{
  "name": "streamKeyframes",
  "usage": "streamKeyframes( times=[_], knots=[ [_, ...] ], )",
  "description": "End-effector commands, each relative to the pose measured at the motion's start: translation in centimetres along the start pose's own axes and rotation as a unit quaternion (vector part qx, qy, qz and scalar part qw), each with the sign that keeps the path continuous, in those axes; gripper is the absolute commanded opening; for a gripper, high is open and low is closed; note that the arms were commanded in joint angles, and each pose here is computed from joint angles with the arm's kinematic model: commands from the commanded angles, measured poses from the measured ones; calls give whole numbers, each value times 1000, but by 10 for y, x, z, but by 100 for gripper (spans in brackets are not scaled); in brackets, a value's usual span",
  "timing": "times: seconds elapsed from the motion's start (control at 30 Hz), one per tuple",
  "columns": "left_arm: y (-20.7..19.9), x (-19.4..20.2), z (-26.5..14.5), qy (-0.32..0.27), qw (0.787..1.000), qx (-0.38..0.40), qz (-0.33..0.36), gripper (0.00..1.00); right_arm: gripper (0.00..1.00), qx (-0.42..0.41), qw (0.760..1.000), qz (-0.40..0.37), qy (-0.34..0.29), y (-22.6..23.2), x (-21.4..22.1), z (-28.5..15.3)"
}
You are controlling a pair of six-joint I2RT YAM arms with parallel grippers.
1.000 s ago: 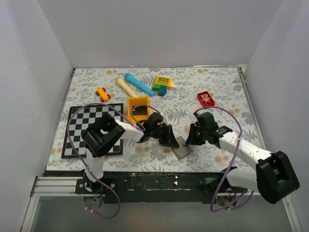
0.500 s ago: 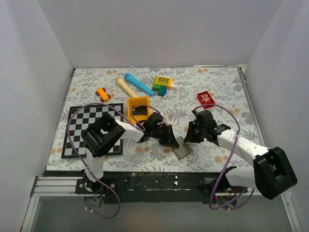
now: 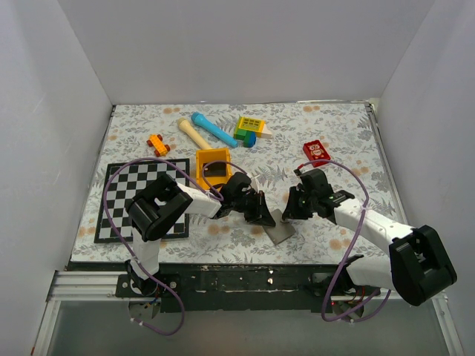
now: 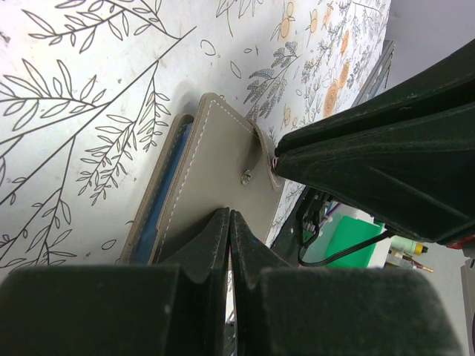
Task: Put the credit cards into the card holder
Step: Close the card holder at the center of the board.
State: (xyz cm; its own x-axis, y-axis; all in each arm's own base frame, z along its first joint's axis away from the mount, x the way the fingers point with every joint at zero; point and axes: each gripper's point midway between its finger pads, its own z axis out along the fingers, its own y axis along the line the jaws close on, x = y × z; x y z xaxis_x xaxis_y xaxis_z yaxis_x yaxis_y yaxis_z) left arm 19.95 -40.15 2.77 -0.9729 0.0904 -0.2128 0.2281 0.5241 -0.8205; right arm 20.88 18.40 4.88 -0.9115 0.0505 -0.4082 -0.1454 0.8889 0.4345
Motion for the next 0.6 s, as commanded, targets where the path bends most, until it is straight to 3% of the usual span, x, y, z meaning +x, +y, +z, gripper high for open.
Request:
streamKeyframes(
  times=[0.0, 0.57],
  knots=[
    [56, -3, 2, -22, 995, -96, -16, 0, 21, -19, 1000, 1, -12, 8, -5, -4],
    [57, -2, 3, -20, 995, -96, -16, 0, 21, -33, 999, 23, 0, 8, 7, 2]
  ],
)
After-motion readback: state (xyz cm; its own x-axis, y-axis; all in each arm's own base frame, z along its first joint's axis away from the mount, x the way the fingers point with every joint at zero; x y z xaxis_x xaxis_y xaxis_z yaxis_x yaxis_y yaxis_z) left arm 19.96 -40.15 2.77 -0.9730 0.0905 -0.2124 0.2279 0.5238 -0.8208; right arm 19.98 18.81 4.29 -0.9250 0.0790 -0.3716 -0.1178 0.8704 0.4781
